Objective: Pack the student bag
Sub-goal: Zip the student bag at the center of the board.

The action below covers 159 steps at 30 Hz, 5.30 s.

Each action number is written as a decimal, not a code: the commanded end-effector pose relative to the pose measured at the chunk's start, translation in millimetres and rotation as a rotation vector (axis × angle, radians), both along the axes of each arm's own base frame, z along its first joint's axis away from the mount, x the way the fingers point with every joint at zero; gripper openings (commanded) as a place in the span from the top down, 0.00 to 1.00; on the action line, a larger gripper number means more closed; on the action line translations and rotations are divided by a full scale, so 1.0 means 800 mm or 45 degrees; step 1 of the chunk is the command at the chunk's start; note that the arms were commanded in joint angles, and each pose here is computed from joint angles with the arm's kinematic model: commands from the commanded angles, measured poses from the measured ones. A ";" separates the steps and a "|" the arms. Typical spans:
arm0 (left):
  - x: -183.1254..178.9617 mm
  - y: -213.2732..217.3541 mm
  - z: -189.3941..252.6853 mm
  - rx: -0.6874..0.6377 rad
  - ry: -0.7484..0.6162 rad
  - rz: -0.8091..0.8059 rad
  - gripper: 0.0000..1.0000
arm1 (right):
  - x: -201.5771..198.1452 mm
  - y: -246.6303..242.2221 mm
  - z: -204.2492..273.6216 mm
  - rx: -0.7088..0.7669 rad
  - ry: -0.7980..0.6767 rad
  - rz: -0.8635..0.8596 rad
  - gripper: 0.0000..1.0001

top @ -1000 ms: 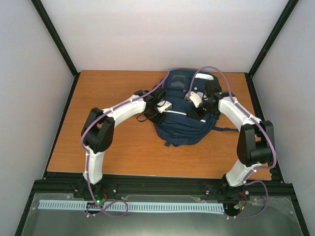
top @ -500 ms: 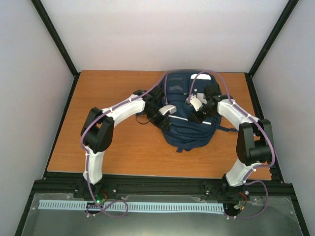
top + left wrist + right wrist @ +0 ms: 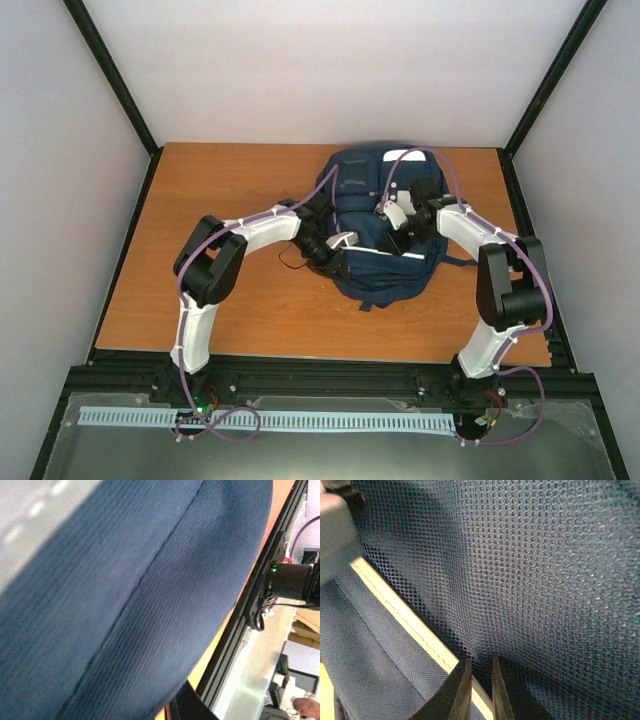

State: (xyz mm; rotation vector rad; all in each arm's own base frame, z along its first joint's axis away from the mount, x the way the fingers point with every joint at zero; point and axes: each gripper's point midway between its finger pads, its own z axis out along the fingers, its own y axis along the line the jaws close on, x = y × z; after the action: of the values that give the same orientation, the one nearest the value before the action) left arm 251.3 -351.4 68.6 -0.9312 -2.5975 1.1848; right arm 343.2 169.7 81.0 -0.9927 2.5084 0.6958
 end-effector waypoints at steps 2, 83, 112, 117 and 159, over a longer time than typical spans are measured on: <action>-0.017 -0.052 0.038 -0.207 0.134 -0.062 0.99 | -0.006 0.024 -0.036 -0.009 0.087 0.005 0.89; 0.108 -0.069 0.104 -0.255 0.047 0.204 0.99 | -0.102 -0.004 0.027 -0.191 -0.229 0.018 0.72; 0.087 -0.042 0.070 -0.044 -0.002 0.255 0.57 | -0.103 -0.009 0.029 -0.244 -0.231 0.075 0.81; 0.077 -0.052 0.062 -0.060 0.052 0.224 0.56 | -0.109 -0.020 0.021 -0.289 -0.253 0.083 0.82; 0.072 -0.092 0.119 -0.332 0.075 0.066 0.99 | -0.092 -0.021 0.030 -0.312 -0.344 0.104 0.76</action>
State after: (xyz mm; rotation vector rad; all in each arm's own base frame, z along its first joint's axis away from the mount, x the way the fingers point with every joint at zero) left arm 314.5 -407.4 132.0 -0.7374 -2.5768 1.4133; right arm 263.1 146.3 105.4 -1.1907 2.4005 0.2321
